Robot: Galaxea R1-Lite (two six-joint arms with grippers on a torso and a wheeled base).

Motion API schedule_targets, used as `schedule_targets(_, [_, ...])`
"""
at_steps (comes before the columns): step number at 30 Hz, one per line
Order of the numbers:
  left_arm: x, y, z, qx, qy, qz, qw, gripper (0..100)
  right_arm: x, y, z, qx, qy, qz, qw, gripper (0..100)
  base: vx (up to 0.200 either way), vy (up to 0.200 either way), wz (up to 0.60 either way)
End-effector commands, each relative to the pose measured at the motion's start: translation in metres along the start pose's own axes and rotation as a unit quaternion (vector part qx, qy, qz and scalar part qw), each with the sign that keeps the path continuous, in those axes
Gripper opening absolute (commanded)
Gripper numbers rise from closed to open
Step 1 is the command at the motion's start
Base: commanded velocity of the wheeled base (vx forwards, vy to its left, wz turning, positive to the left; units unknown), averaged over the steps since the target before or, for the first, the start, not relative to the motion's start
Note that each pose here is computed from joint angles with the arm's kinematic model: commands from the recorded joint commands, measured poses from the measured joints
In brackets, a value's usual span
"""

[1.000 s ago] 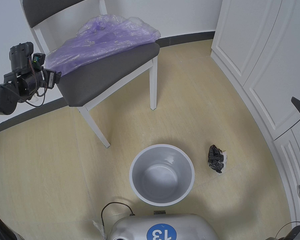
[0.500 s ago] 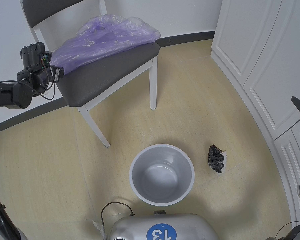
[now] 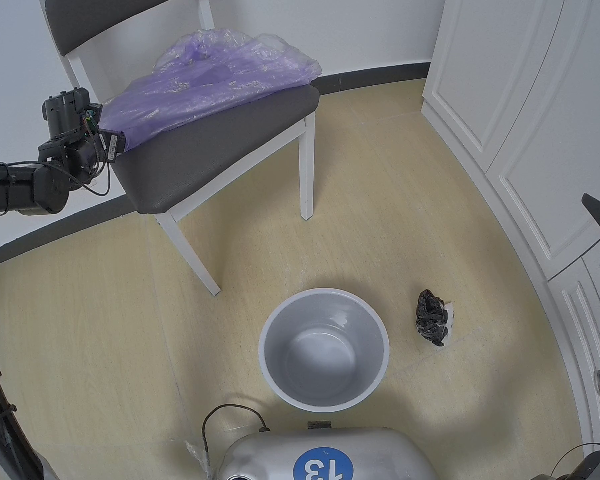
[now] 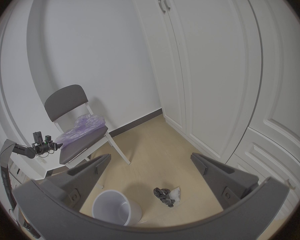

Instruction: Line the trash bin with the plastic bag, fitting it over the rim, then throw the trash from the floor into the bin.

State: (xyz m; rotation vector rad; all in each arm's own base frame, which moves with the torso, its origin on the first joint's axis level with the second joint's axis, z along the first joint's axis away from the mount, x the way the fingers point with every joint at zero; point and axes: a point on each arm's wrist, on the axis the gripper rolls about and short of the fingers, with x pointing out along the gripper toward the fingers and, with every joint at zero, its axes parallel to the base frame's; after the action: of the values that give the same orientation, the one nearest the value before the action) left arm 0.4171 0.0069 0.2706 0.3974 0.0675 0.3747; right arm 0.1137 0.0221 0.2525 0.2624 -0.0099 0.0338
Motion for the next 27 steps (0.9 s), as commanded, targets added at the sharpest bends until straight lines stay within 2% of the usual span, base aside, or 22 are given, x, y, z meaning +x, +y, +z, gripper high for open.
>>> schedule_targets(1, [-0.001, 0.0, 0.003, -0.003, -0.004, 0.001, 1.0, 0, 0.0, 0.0, 0.0, 0.001, 0.0, 0.0, 1.0, 100, 0.0, 0.0, 0.0])
schedule_targets(5, [-0.004, 0.001, 0.004, -0.004, -0.005, 0.0, 1.0, 0, -0.002, 0.0, 0.0, 0.0, -0.001, 0.001, 1.0, 100, 0.0, 0.0, 0.0])
schedule_targets(10, [-0.01, -0.002, 0.012, -0.041, -0.024, -0.002, 0.9989, 0, 0.0, -0.001, -0.006, -0.003, 0.011, 0.001, 0.9999, 100, 0.0, 0.0, 0.0])
schedule_targets(15, [-0.033, 0.009, 0.027, -0.057, -0.04, -0.006, 0.9975, 0, -0.004, 0.002, -0.008, -0.004, 0.013, 0.017, 0.9998, 100, 0.0, 0.0, 0.0])
schedule_targets(20, [-0.055, 0.011, 0.047, -0.069, -0.067, -0.023, 0.9951, 0, -0.006, 0.002, -0.02, -0.01, 0.031, 0.021, 0.9992, 100, 0.0, 0.0, 0.0])
schedule_targets(27, [-0.083, 0.015, 0.072, -0.076, -0.11, -0.073, 0.9884, 0, -0.021, -0.003, -0.019, -0.008, 0.011, 0.0, 0.9999, 100, 0.0, 0.0, 0.0])
